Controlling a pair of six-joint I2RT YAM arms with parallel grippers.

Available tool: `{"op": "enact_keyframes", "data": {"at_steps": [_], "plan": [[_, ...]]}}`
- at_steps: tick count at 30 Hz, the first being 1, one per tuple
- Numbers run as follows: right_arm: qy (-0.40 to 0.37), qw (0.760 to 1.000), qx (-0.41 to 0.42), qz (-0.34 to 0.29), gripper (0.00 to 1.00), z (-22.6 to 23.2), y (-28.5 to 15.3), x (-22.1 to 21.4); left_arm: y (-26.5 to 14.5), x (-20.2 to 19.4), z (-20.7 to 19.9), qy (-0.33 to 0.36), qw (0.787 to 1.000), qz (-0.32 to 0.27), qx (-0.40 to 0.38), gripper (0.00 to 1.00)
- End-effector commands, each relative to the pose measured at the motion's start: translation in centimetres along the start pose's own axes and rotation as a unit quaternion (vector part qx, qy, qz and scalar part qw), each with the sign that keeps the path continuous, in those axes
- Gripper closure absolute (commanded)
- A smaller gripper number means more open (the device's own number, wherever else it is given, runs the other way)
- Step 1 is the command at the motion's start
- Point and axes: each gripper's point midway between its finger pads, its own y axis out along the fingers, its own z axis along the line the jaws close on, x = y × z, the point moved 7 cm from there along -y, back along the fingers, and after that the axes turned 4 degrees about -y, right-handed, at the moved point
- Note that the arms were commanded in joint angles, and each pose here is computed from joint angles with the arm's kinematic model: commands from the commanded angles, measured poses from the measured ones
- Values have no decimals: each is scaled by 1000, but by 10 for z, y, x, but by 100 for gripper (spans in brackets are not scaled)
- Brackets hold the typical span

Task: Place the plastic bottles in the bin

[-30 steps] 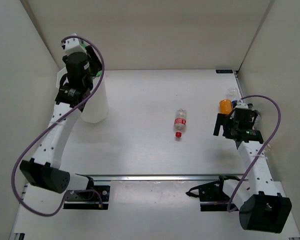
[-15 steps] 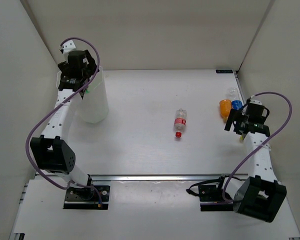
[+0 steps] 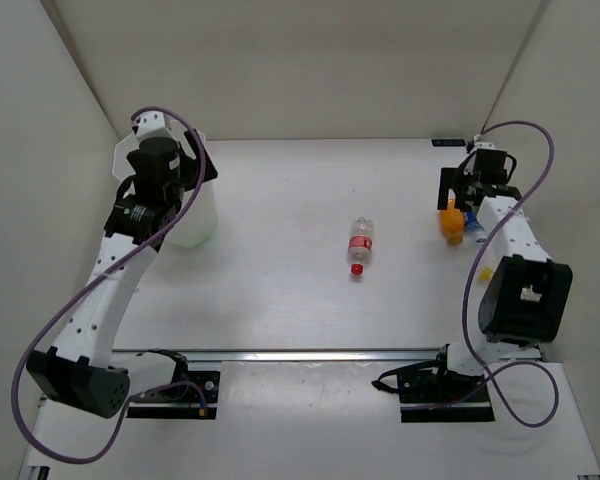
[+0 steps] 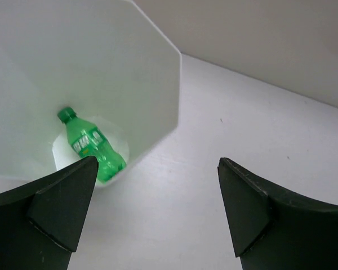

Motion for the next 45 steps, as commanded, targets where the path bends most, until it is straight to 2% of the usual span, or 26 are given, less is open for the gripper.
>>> {"op": "enact_keyframes", "data": {"at_steps": [1,4,7,9,16,20,22,25,26,29,31,32,34,37,39,40,41,42,43,44,45], "plan": [[-27,998,-27,-40,0,-5,24,42,-16,-33,5,-4,998,59,-15,2],[-33,998,-29,-43,1,-4,46,54,-21,-59,11,-13,994,99,-40,2],[-40,999,-20,-23,1,-3,69,52,-21,-76,16,6,991,134,-23,1],[-46,999,-17,4,5,2,84,44,-24,-84,18,16,989,148,-22,1],[-47,997,4,53,11,11,100,14,-29,-79,26,-16,990,140,-17,1],[-38,996,13,76,18,18,103,-5,-30,-73,23,-23,990,136,-21,2],[-21,996,26,85,26,20,104,-13,-31,-71,20,-22,991,131,-31,1],[-9,995,32,91,27,21,105,-18,-31,-68,18,-25,990,131,-37,1],[-11,995,37,95,30,24,105,-20,-33,-67,16,-25,990,132,-43,1],[-8,995,49,85,57,31,94,-9,-35,-68,6,-28,987,137,-76,1],[-2,996,62,57,67,36,78,7,-37,-69,-5,-27,982,146,-114,1],[3,996,84,41,73,45,67,17,-39,-73,-14,-23,977,156,-143,2],[16,993,117,24,73,57,47,30,-41,-79,-29,-7,965,173,-196,2],[45,974,221,-1,72,90,5,43,-52,-100,-66,15,924,209,-320,1],[56,937,343,-34,72,122,-35,54,-61,-113,-89,2,886,230,-403,1],[52,925,373,-42,72,140,-44,52,-60,-117,-94,-14,877,240,-416,1],[77,907,413,-34,72,149,-61,46,-65,-121,-102,-31,854,251,-455,1],[92,888,447,-61,73,160,-80,55,-69,-123,-109,-40,831,251,-495,1],[93,872,473,-79,74,170,-87,56,-75,-124,-115,-55,817,256,-514,1],[120,851,508,-64,74,176,-100,50,-77,-123,-120,-55,805,235,-542,2],[133,819,554,-71,75,185,-120,56,-82,-129,-126,-58,805,235,-542,2]]}}
